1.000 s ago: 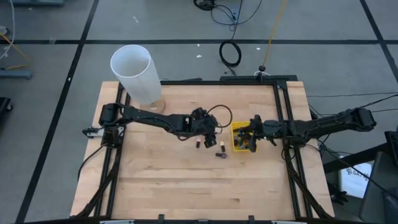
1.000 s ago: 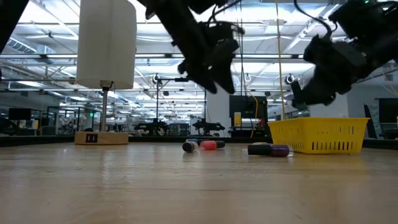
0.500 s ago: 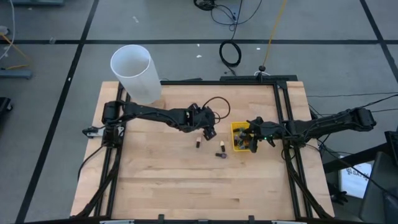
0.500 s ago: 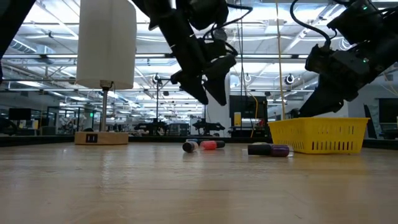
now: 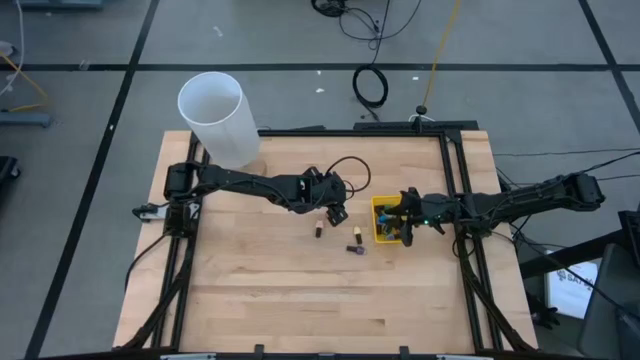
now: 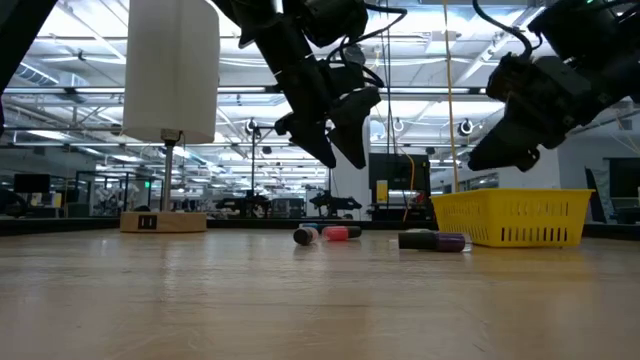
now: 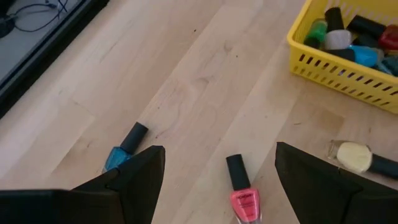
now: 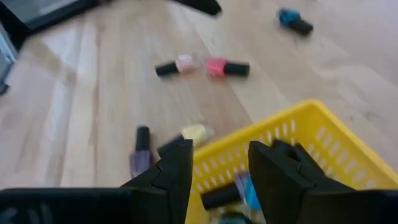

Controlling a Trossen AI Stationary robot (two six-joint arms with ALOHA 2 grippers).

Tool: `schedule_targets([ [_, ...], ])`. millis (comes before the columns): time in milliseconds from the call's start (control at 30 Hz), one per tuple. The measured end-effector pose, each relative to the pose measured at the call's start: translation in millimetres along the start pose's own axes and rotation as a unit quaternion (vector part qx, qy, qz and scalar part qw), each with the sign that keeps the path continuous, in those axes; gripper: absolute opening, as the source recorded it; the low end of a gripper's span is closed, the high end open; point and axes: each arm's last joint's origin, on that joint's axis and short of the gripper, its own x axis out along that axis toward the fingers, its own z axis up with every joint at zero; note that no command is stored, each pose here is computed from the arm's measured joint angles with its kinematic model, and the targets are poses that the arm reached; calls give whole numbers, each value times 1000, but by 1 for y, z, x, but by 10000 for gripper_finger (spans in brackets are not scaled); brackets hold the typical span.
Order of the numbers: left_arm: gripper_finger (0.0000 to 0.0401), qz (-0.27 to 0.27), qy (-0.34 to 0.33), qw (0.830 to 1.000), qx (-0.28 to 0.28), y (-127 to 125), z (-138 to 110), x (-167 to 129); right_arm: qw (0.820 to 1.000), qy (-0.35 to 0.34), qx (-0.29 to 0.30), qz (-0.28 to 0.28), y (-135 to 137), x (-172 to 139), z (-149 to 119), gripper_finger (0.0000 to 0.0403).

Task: Pick & Place Nail Polish
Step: Put the dark pink nail polish into the yellow bin

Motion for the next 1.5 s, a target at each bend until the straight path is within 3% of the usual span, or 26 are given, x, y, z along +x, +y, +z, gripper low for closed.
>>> schedule_targets([
  [300,296,-9,22,1000,-14,-3,-6,7,1000,-10,0,5,1,0,2,140],
  [600,296,-8,78,997,-1,-12,-31,44,1000,-10,1,6,1,0,2,138],
  [833,296,-4,85,996,1,-13,-40,65,1000,-16,2,8,1,0,3,135],
  [1500,281,-25,102,994,-18,1,-38,77,1000,-17,1,8,2,0,3,132],
])
